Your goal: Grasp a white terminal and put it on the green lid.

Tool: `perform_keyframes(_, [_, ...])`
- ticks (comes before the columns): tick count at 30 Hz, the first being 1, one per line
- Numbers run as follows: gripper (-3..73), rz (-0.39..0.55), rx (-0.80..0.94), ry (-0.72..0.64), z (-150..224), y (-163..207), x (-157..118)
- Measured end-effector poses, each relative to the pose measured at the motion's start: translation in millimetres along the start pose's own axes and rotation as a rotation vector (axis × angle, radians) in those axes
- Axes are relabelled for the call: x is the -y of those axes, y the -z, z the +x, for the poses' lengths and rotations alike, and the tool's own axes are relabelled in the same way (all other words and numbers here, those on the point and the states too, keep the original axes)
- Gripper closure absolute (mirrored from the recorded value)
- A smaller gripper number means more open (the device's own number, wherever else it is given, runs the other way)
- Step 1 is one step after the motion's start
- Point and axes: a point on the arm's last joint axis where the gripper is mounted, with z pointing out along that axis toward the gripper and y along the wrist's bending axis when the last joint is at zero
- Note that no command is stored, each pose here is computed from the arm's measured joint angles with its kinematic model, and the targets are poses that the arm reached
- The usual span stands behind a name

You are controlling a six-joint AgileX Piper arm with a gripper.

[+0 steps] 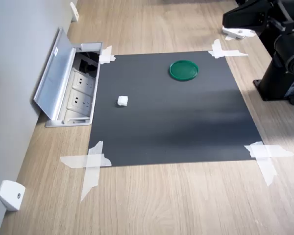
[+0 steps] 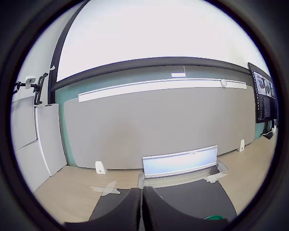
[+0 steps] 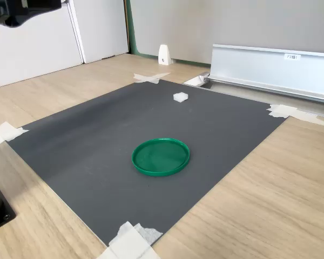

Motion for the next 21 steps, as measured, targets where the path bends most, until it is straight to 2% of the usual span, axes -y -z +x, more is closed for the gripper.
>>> perform_keyframes(21, [70.3, -0.002, 0.001, -0.010, -0.1, 0.0, -0.2])
